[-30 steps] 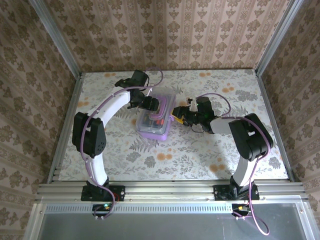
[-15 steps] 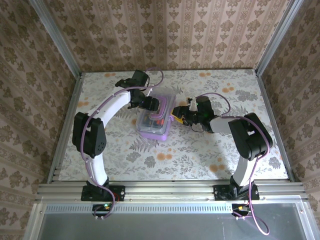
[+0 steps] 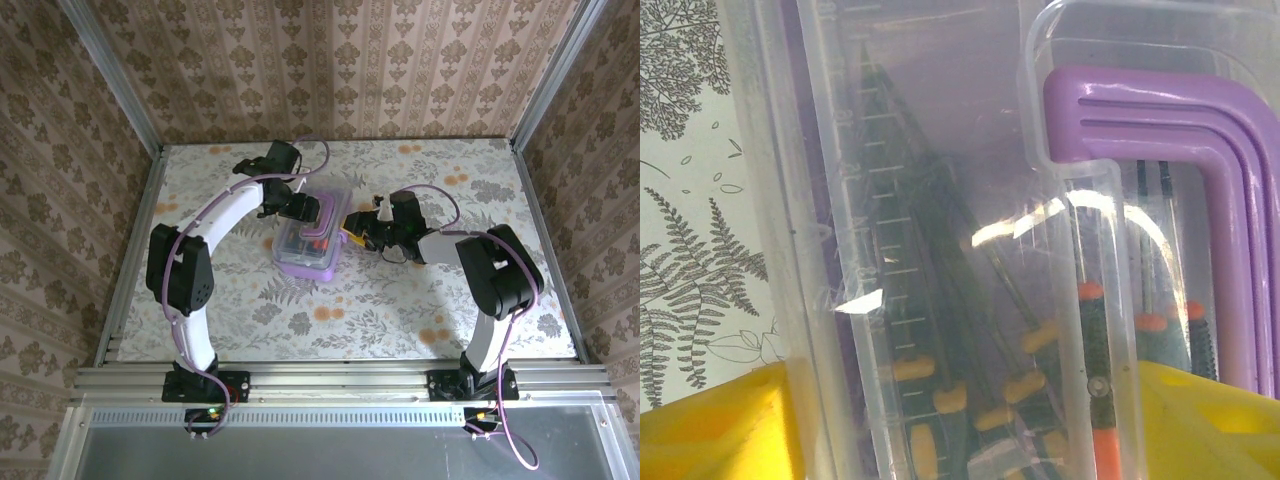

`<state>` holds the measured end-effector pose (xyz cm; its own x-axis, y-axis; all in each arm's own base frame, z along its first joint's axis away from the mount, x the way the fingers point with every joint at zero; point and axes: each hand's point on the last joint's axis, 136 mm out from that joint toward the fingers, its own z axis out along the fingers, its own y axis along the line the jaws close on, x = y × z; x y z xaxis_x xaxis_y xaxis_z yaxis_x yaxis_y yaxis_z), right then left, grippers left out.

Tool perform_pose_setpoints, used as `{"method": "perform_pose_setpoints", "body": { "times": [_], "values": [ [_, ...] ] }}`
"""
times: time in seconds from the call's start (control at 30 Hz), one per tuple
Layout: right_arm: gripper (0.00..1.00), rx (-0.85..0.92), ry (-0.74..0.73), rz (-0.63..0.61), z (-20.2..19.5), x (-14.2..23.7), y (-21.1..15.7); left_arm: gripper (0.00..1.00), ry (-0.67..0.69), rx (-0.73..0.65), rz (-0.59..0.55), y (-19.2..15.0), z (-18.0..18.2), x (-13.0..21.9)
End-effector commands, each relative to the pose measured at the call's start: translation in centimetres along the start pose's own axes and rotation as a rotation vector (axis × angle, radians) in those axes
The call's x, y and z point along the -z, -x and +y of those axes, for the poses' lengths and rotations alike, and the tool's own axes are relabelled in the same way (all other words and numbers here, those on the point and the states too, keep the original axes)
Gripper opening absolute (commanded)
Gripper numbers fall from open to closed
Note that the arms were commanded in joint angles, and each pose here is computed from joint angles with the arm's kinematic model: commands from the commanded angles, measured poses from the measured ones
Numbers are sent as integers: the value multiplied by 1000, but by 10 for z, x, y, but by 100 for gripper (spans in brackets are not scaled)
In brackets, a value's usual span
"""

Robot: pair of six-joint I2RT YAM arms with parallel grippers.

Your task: Pack the tool kit

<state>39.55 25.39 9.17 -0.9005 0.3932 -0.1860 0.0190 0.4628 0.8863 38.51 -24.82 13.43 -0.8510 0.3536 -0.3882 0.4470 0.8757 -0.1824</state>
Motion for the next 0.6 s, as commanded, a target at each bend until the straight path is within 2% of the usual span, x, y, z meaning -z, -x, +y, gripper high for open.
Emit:
{"method": "perform_pose_setpoints", "body": {
  "times": [0.0,0.13,0.57],
  "values": [
    [52,9,47,-28,12,-9,6,51,-49,21,252,-61,-9,-49],
    [49,-26,76,-38,12,-14,7,51,-52,9,268,-65,-15,-55],
    [30,-176,144,-110,7,-23,17,50,-69,-3,298,-74,-26,-66]
  ]
}}
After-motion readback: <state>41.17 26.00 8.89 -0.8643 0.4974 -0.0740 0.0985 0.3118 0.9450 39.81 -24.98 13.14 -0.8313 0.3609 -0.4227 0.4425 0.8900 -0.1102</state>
